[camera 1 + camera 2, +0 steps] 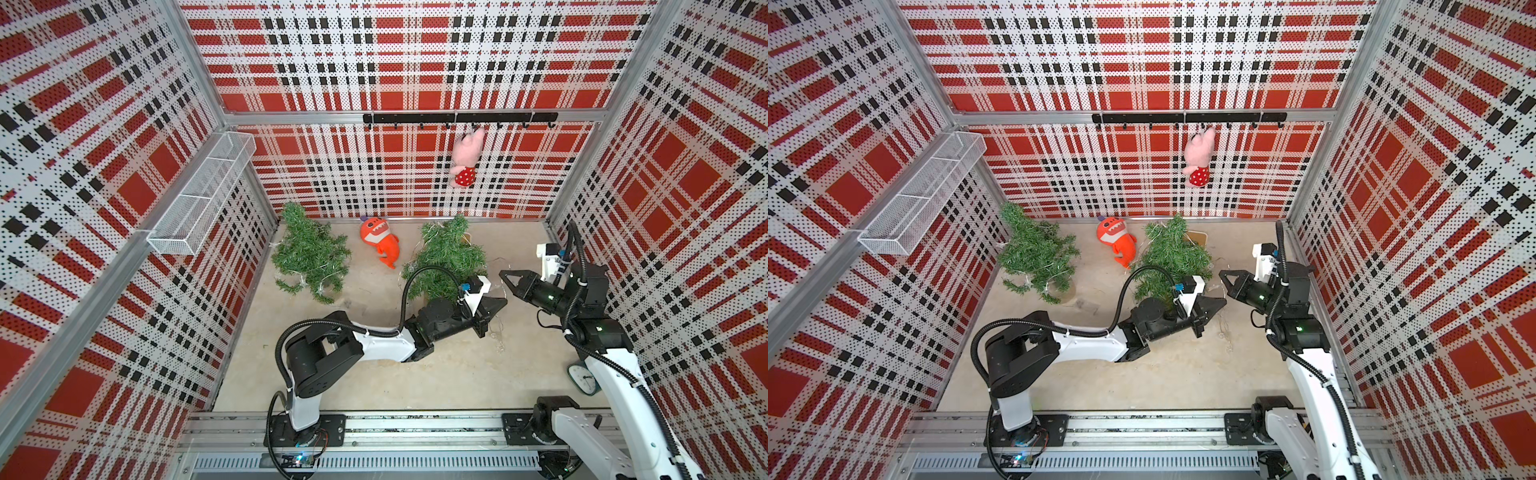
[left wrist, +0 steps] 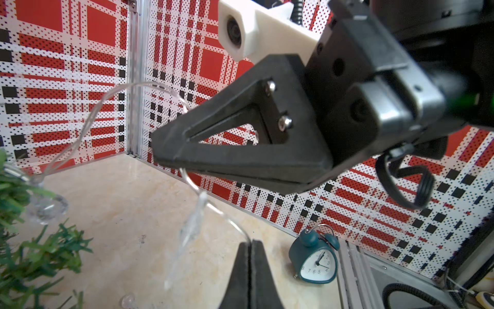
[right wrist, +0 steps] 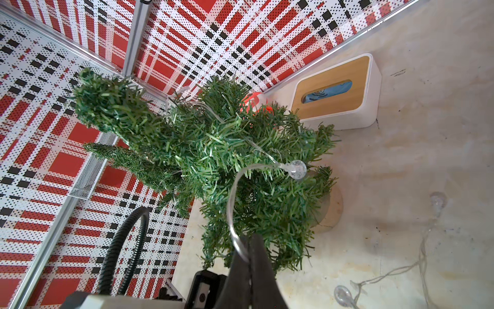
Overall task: Wrap string light around the christmas tree
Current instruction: Wrap the light string around the Christmas tree.
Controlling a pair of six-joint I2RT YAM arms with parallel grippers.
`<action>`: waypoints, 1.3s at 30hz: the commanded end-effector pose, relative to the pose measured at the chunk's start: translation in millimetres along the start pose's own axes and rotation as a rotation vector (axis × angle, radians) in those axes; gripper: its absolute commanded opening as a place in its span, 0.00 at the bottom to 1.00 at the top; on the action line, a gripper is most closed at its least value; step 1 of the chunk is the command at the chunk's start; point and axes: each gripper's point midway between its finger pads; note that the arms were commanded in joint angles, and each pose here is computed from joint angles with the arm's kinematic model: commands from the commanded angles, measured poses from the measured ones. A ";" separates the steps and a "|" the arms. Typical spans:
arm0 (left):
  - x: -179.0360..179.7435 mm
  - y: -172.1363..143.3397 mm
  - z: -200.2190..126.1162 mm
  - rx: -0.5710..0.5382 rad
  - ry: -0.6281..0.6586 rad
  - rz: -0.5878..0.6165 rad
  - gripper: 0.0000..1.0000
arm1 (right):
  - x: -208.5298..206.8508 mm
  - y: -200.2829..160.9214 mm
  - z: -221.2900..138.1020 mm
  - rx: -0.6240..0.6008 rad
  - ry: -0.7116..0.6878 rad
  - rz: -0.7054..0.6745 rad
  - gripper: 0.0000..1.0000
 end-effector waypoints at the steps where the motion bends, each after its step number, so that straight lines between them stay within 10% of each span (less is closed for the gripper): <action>1: -9.0 18.6 -8.7 -0.022 -0.045 -0.076 0.00 | 1.8 -1.3 3.1 -0.002 0.022 -0.036 0.07; 13: -15.8 36.2 -36.4 0.009 -0.073 -0.343 0.00 | 24.8 -2.7 -16.1 -0.038 0.086 -0.199 0.72; 39: 17.0 74.2 -30.3 0.064 0.023 -0.347 0.00 | -6.0 -81.5 22.7 -0.072 0.037 -0.504 0.67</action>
Point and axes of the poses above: each gripper's point midway between its finger pads, its own z axis out along the fingers, its own x axis along the line the jaws close on, y = z × x, and after that the axes turned 4 degrees about z, right-handed
